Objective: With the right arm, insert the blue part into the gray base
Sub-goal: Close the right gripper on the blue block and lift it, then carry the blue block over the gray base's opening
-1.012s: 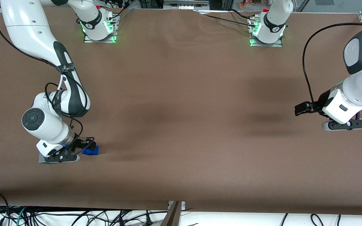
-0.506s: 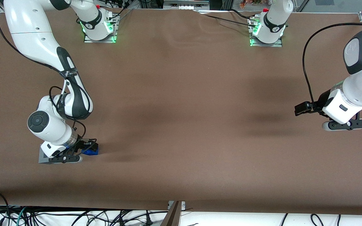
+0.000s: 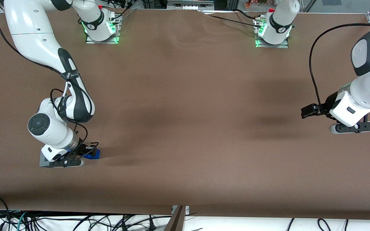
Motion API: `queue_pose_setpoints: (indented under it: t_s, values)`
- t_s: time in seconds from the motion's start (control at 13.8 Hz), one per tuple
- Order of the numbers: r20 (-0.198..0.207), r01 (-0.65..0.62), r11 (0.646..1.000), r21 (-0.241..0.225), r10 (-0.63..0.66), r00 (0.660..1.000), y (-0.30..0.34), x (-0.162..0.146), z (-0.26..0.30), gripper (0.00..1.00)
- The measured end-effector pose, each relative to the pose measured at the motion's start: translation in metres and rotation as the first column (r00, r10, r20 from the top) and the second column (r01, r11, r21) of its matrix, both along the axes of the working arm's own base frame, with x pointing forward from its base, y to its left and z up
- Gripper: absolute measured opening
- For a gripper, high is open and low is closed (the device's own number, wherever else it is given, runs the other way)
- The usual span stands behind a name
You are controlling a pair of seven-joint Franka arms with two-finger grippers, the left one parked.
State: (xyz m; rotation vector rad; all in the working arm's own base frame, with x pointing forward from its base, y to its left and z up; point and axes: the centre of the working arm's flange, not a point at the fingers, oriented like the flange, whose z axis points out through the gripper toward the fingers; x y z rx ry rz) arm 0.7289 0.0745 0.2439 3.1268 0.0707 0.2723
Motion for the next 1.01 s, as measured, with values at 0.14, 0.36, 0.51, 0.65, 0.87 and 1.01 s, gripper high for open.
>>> queue_pose_setpoints:
  t_s: [0.14,0.36,0.51,0.65,0.87,1.01]
  values:
    - [-0.004,-0.015,1.0,-0.006,0.015,1.0,-0.003,0.003,0.028,0.5]
    - [-0.052,-0.068,0.998,-0.012,0.067,0.996,-0.038,0.007,0.104,0.5]
    - [-0.051,-0.121,0.992,0.018,0.122,0.991,-0.086,0.008,0.143,0.5]
    - [-0.047,-0.159,0.987,0.021,0.16,0.986,-0.129,0.007,0.147,0.5]
    - [-0.067,-0.177,0.984,0.02,0.178,0.982,-0.157,0.007,0.123,0.5]
    - [-0.056,-0.182,0.983,0.013,0.182,0.982,-0.159,0.012,0.104,0.5]
